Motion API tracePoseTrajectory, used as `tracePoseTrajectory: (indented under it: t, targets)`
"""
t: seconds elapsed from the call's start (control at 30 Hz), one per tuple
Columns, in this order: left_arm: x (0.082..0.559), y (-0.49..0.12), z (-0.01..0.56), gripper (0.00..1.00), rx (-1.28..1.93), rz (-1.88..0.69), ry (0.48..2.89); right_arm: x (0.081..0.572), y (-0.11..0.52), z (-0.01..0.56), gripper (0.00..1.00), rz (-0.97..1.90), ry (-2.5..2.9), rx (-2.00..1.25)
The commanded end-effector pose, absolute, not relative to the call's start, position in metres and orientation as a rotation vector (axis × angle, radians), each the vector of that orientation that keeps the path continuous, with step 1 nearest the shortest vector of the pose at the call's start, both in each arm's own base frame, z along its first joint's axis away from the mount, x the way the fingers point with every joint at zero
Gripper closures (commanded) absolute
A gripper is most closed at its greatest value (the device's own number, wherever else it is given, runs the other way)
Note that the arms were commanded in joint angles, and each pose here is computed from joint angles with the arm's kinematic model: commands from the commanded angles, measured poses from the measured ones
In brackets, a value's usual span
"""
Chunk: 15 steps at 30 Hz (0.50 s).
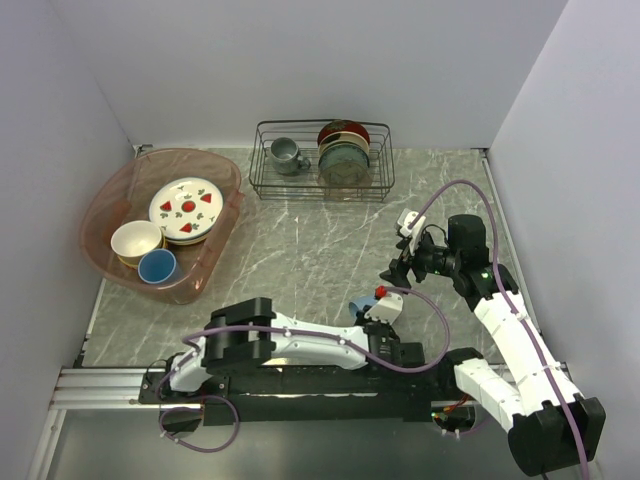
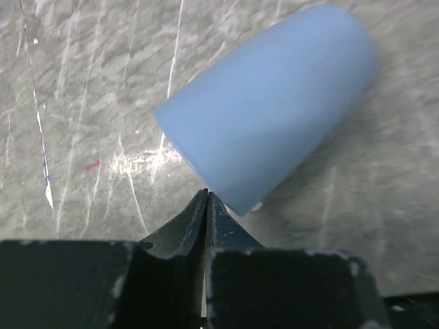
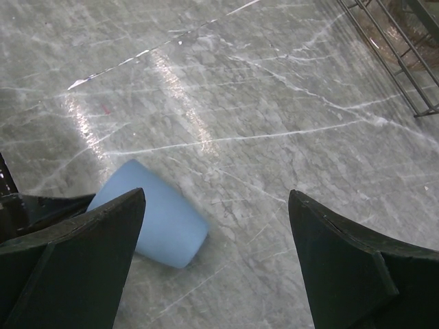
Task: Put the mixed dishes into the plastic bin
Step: Pick up the cup at the center of the board.
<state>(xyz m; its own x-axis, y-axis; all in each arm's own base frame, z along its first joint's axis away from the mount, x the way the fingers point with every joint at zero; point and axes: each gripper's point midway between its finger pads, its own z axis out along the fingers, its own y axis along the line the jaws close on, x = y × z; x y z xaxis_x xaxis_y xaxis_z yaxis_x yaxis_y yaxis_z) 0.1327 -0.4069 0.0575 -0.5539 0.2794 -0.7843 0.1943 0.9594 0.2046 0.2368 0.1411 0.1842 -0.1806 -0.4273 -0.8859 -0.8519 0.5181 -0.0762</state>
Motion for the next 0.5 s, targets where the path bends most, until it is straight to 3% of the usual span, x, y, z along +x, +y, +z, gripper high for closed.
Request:
tracePoseTrajectory:
  t: [0.0,0.23,0.33,0.47]
  targets:
    - [0.135,-0.426,0.094,0.93,0.278,-0.073,2.128,0.243,0.142,0.203,0.07,0.536,1.737,-1.069]
    - [0.126,-0.421,0.107,0.92,0.344,-0.205,2.151,0.242,0.138,0.191,0.06,0.511,1.766,-1.139]
    - [0.123,-0.410,0.112,0.87,0.384,-0.234,2.159,0.241,0.137,0.185,0.04,0.502,1.761,-1.188]
    - [0.117,-0.393,0.113,0.68,0.480,-0.260,2.160,0.224,0.145,0.185,0.00,0.573,1.703,-1.302]
